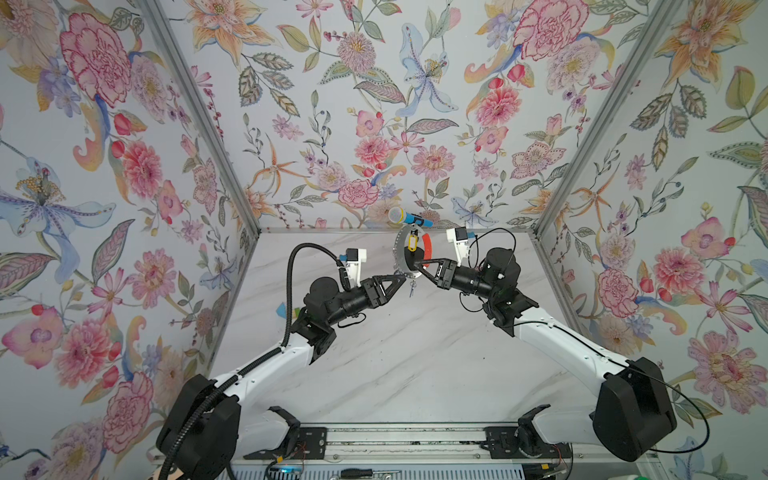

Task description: Remove the keys from the keyring

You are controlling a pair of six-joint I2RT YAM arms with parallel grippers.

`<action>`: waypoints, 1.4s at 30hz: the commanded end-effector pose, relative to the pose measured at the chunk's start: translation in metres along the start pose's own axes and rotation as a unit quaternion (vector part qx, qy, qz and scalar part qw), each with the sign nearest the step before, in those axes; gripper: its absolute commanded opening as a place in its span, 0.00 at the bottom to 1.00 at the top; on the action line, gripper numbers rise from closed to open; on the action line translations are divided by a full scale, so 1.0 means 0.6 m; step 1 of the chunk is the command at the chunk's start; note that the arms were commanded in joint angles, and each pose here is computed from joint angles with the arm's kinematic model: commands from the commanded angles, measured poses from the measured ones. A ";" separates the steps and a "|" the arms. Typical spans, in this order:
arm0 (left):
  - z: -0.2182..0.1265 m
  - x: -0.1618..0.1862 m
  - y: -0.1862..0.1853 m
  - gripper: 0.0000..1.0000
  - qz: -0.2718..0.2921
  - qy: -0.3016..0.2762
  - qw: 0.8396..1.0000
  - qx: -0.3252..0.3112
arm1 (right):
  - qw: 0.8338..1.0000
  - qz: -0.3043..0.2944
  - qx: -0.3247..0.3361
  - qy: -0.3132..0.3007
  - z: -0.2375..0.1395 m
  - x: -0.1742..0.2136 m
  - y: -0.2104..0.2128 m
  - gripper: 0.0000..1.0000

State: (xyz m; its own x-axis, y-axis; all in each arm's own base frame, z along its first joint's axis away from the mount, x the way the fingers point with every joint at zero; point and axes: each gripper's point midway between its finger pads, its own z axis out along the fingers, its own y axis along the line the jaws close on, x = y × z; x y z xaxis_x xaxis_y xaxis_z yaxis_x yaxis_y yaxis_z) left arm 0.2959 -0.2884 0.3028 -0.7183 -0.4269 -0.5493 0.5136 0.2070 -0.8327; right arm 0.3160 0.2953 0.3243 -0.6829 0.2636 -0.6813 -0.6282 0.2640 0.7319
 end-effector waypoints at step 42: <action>0.051 -0.101 -0.083 0.00 0.013 -0.064 0.993 0.097 | 0.996 -0.079 0.004 -0.051 -0.044 -0.007 0.005 0.49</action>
State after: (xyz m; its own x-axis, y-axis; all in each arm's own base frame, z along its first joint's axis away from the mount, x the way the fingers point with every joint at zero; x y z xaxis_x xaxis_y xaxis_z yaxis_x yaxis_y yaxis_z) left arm 0.3259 -0.3013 0.3482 -0.6972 -0.5167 -0.4969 0.5444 0.0694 -0.8360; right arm 0.3142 0.2787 0.3241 -0.6429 0.3242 -0.6939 -0.6432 0.2633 0.7190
